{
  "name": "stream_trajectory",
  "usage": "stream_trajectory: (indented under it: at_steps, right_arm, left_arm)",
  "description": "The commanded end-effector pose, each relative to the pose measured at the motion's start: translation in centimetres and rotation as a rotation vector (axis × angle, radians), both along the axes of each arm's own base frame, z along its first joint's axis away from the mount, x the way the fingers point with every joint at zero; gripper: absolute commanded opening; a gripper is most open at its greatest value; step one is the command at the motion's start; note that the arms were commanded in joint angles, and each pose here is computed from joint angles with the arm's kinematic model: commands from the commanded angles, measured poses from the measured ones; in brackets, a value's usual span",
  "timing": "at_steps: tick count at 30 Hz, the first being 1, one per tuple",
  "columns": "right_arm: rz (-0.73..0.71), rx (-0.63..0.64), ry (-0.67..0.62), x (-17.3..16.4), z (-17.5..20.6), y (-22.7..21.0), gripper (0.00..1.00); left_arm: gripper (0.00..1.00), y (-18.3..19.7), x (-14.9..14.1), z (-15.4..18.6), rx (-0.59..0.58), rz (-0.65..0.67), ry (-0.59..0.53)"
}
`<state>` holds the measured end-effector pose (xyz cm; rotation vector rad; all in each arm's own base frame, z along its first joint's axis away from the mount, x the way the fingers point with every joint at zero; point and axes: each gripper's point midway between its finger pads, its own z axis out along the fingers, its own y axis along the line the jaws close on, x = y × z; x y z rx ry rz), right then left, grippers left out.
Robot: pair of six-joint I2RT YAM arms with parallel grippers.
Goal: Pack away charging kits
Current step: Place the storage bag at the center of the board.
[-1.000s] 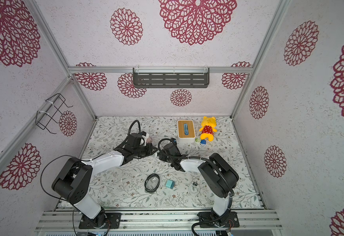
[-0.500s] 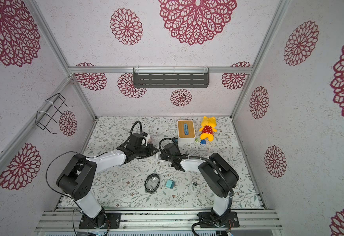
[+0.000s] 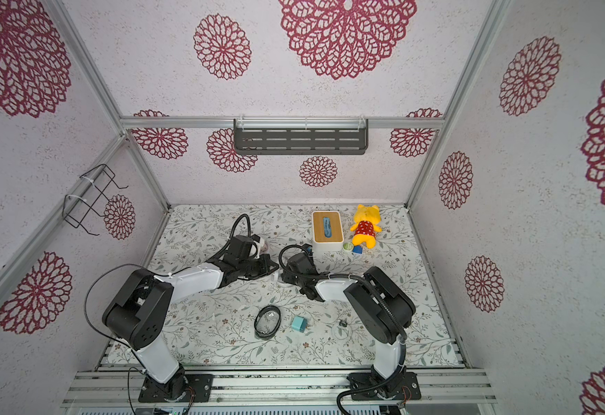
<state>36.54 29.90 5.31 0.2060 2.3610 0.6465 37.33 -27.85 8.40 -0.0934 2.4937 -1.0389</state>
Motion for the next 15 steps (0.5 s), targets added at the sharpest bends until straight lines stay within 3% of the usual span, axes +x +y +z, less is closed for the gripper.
stream_trajectory:
  at_steps: [1, 5, 7, 10, 13, 15]
  right_arm:
    - [0.007, 0.037, -0.053, 0.9, 2.6, 0.7, 0.58]
    - [-0.004, 0.027, -0.060, 0.5, 3.2, 0.0, 0.60]
    - [-0.019, 0.020, -0.068, 0.3, 3.7, -0.8, 0.60]
    - [-0.039, 0.019, -0.087, -0.2, 4.7, -2.0, 0.60]
    - [-0.062, 0.013, -0.104, -0.7, 5.6, -3.7, 0.58]
    - [-0.085, 0.022, -0.116, -0.9, 6.2, -5.0, 0.58]
  left_arm:
    - [0.00, -0.1, 0.9, 0.2, -0.003, 0.005, -0.005]
    - [0.04, 0.2, 0.8, 0.3, 0.026, 0.010, -0.003]
    - [0.30, 0.2, 0.7, 0.7, 0.031, 0.000, -0.006]
    - [0.61, 0.4, 0.6, 1.5, 0.041, -0.008, -0.028]
    - [0.79, 1.0, 0.4, 2.6, 0.052, 0.003, -0.067]
    - [0.87, 1.5, 0.3, 3.7, 0.050, 0.018, -0.102]
